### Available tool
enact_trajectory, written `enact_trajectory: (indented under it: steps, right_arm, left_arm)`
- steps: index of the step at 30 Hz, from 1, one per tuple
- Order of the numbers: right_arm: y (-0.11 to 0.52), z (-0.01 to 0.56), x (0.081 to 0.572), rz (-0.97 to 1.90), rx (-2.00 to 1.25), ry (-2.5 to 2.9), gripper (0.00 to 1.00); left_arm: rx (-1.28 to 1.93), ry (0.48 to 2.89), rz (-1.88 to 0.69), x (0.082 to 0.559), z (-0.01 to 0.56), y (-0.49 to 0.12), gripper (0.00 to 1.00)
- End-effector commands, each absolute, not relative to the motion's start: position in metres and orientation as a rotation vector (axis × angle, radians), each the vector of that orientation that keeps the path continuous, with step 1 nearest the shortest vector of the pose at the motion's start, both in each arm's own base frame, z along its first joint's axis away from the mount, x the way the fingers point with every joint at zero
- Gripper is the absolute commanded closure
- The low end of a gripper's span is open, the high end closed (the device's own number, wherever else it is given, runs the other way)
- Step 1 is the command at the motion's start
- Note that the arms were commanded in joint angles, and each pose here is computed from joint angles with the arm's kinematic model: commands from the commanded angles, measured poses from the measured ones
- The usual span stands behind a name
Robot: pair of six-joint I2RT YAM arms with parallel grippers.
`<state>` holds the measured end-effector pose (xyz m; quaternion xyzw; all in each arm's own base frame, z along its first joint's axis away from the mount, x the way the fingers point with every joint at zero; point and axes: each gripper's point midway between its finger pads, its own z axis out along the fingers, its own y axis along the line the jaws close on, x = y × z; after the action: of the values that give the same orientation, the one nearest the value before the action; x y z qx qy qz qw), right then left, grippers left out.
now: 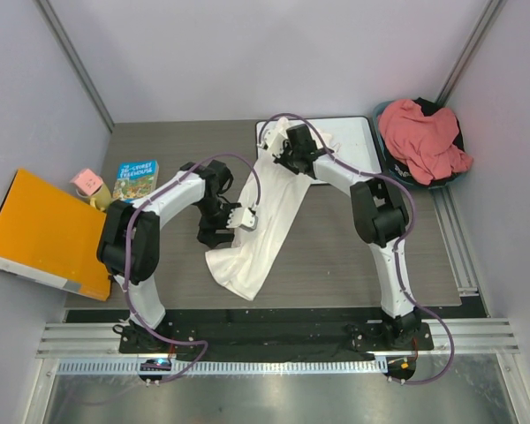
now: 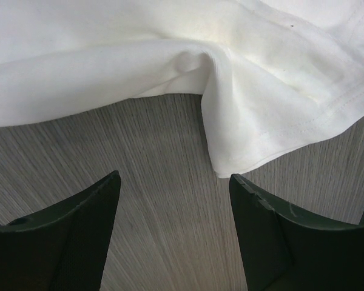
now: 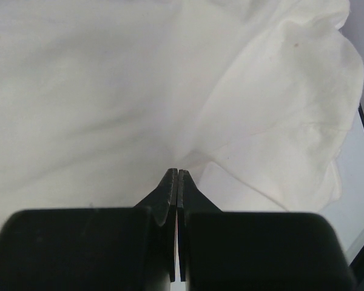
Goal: Fold and stack the t-shirts
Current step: Rotate the tshirt 90 degrees
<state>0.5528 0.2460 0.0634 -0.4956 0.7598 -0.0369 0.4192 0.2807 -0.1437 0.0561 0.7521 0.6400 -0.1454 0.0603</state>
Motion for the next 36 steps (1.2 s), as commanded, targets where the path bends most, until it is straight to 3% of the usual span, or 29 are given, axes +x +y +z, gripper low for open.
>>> enact_trajectory:
  steps: [1, 11, 18, 22, 24, 36]
  right_arm:
    - [0.241, 0.114, 0.548, -0.131, -1.213, 1.837, 0.99]
    - [0.225, 0.093, 0.515, -0.128, -1.261, 1.897, 0.99]
    - [0.221, 0.114, 0.524, -0.174, -1.211, 1.876, 0.99]
    - [0.233, 0.143, 0.532, -0.141, -1.149, 1.842, 0.68]
    - [0.236, 0.155, 0.538, -0.125, -1.105, 1.832, 0.6]
    - [0.264, 0.145, 0.567, 0.039, -0.791, 1.91, 0.53]
  left_arm:
    - [2.259, 1.908, -0.471, 0.284, 0.057, -0.147, 0.27]
    - [2.245, 1.906, -0.482, 0.286, 0.055, -0.143, 0.27]
    - [2.235, 1.909, -0.482, 0.285, 0.056, -0.139, 0.27]
    - [2.232, 1.904, -0.477, 0.285, 0.057, -0.138, 0.27]
    - [2.231, 1.903, -0.481, 0.285, 0.057, -0.139, 0.27]
    - [2.235, 1.895, -0.464, 0.289, 0.058, -0.138, 0.27]
